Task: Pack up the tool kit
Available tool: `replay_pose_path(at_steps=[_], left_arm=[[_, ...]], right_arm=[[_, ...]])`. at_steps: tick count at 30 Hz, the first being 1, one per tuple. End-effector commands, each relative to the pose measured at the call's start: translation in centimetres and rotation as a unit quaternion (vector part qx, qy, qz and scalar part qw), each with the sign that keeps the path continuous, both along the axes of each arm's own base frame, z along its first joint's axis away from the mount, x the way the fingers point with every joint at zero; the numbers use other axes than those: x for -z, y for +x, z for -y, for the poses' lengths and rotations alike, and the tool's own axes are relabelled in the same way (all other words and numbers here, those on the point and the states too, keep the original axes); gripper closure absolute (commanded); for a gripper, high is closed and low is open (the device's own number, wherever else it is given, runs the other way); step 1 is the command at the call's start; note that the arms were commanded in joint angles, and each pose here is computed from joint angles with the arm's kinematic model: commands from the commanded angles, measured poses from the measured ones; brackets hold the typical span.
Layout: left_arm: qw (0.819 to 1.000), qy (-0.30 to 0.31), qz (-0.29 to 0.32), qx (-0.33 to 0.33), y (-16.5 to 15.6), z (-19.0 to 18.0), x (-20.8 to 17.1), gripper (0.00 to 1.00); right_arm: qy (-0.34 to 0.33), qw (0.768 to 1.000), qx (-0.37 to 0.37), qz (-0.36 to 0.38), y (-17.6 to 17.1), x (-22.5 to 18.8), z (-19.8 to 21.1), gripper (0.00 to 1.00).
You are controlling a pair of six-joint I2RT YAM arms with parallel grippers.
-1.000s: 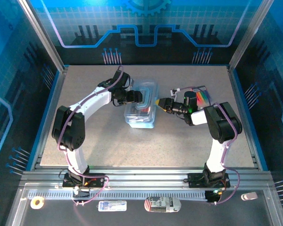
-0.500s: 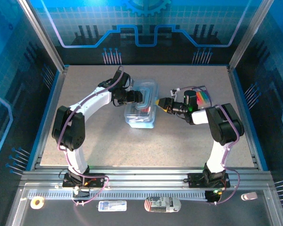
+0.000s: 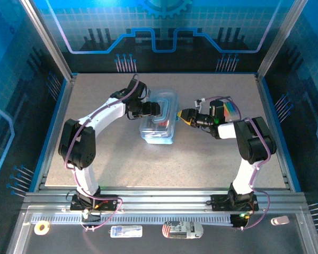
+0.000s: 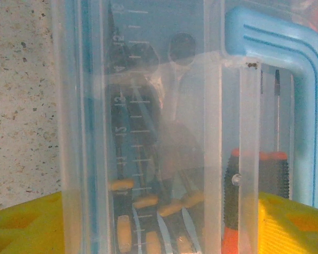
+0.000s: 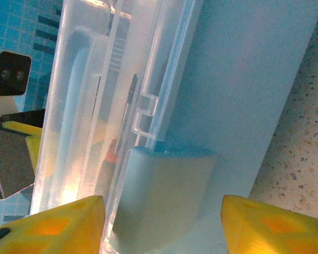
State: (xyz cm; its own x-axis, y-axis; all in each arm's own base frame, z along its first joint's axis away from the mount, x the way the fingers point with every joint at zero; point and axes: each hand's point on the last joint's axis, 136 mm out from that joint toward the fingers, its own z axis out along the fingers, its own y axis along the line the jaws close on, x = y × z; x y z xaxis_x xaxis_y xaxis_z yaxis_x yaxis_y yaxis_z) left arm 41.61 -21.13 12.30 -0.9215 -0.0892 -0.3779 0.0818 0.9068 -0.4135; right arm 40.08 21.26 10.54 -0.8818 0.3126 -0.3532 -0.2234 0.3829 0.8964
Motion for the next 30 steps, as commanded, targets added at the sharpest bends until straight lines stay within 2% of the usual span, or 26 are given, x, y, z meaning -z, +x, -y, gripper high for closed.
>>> replay_pose_path(at_steps=[1,6,12,19,25,27,30], left_arm=[[0.987,0.081,-0.135,-0.017,-4.1,-2.7,9.1,0.53],[0.988,0.075,-0.135,-0.017,-4.0,-2.5,9.1,0.52],[0.987,0.080,-0.138,-0.016,-4.3,-2.7,9.4,0.53],[0.988,0.081,-0.133,-0.015,-4.3,-2.7,9.0,0.53],[0.988,0.081,-0.134,-0.015,-4.3,-2.8,9.0,0.53],[0.987,0.082,-0.135,-0.013,-4.4,-2.7,9.1,0.53],[0.988,0.080,-0.134,-0.014,-4.3,-2.7,9.0,0.53]], right_arm=[[0.009,1.000,-0.021,0.017,0.5,-1.5,-1.4,0.41],[0.047,0.998,-0.045,0.021,0.2,-2.7,-3.8,0.44],[0.047,0.997,-0.054,0.035,-0.6,-4.1,-4.6,0.45],[0.032,0.998,-0.034,0.030,-0.7,-3.8,-3.7,0.49],[0.048,0.999,-0.014,0.012,-0.5,-2.7,-2.1,0.58],[0.047,0.999,-0.009,0.004,-0.4,-2.1,-1.7,0.56],[0.049,0.999,-0.018,0.002,-0.3,-1.5,-1.8,0.48]])
